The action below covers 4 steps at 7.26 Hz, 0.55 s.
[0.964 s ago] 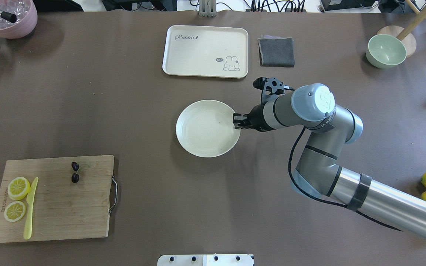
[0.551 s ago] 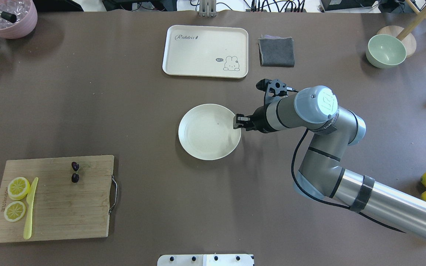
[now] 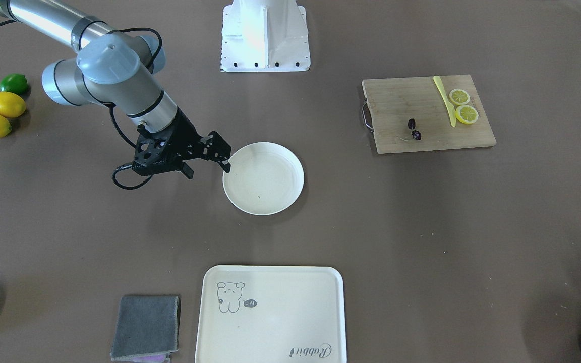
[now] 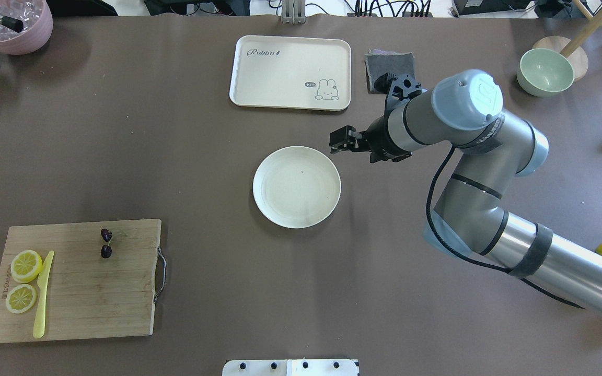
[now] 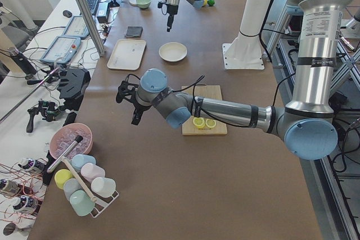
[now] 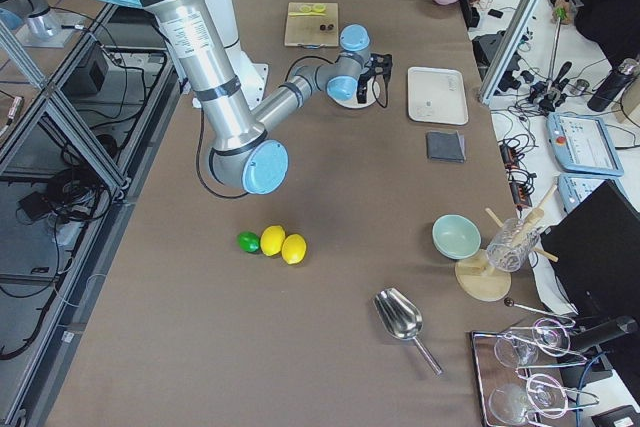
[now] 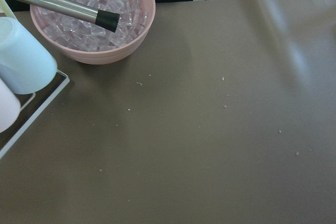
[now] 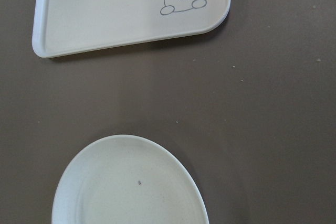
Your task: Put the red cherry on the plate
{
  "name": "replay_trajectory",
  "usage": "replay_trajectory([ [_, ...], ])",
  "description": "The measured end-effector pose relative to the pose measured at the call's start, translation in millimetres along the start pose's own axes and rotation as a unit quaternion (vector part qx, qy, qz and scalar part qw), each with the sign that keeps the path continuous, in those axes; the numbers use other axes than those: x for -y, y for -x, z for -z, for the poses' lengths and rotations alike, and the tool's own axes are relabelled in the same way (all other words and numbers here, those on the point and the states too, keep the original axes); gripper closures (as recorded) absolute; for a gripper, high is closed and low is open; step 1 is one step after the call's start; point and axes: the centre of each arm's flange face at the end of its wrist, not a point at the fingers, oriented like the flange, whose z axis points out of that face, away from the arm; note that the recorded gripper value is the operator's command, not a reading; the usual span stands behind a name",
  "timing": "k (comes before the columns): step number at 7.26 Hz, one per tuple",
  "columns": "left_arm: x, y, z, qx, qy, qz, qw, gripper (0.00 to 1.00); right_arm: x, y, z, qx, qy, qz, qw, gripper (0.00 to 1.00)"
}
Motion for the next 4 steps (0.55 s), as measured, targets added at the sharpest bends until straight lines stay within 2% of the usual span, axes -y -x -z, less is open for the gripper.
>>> replay_trajectory([
  [1, -14.1, -50.6, -21.4, 0.004, -0.006, 0.016, 0.9998, 0.02, 19.7, -13.2, 22.5, -0.005, -0.001, -0.002, 1.0, 0.0],
  [3, -57.5, -129.2, -52.5, 0.005, -0.011, 0.068, 0.9976, 0.02, 51.0, -52.6, 46.6, -0.024, -0.014, 0.021, 0.9994, 0.0],
  [4, -84.5, -156.9, -68.9, 0.019, -0.014, 0.082, 0.9964, 0.02, 62.0, -66.4, 55.7, -0.029, -0.018, 0.026, 0.9991, 0.0],
])
